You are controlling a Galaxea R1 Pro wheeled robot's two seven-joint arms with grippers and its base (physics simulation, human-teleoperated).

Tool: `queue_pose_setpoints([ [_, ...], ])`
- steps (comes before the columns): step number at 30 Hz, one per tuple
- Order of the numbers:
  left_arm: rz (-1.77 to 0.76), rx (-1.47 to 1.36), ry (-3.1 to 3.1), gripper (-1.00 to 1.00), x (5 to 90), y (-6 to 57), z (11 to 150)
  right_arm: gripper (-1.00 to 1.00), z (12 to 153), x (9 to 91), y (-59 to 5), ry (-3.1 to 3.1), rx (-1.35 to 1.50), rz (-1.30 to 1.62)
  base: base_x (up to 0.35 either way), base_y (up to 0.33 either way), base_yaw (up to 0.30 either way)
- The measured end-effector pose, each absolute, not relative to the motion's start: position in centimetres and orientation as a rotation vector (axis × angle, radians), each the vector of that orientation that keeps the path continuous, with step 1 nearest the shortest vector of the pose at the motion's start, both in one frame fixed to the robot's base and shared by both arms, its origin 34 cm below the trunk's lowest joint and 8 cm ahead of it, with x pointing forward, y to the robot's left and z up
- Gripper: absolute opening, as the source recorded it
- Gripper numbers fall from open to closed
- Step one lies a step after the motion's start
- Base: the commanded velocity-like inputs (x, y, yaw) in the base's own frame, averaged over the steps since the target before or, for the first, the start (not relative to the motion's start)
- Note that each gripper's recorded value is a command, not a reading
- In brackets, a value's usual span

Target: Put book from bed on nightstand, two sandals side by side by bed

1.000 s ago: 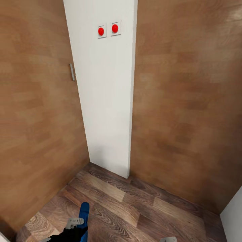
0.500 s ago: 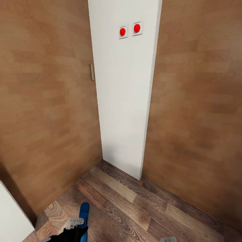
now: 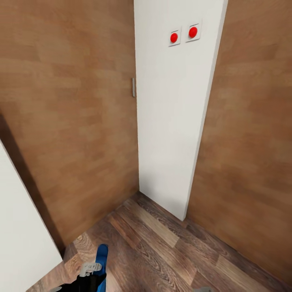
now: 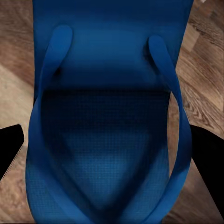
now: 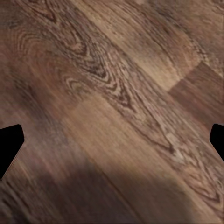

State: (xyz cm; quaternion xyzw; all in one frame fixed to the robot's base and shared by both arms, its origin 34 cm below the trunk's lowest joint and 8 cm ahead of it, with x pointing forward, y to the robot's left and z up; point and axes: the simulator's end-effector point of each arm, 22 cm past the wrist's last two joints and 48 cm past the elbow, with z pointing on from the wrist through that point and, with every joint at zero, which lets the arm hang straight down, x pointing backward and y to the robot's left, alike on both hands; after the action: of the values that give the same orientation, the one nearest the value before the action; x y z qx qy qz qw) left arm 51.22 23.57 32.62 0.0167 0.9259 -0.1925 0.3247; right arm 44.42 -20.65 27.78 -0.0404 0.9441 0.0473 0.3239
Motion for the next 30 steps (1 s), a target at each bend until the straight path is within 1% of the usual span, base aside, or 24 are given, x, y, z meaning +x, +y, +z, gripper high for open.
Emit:
queue_pose_setpoints([
  [30, -0.505, 0.047, 2.429, -1.00, 51.19, 23.54, 32.61, 1.00, 27.77, 44.40, -20.64, 2.477, -0.106, 0.124, 0.000, 0.000, 0.290],
])
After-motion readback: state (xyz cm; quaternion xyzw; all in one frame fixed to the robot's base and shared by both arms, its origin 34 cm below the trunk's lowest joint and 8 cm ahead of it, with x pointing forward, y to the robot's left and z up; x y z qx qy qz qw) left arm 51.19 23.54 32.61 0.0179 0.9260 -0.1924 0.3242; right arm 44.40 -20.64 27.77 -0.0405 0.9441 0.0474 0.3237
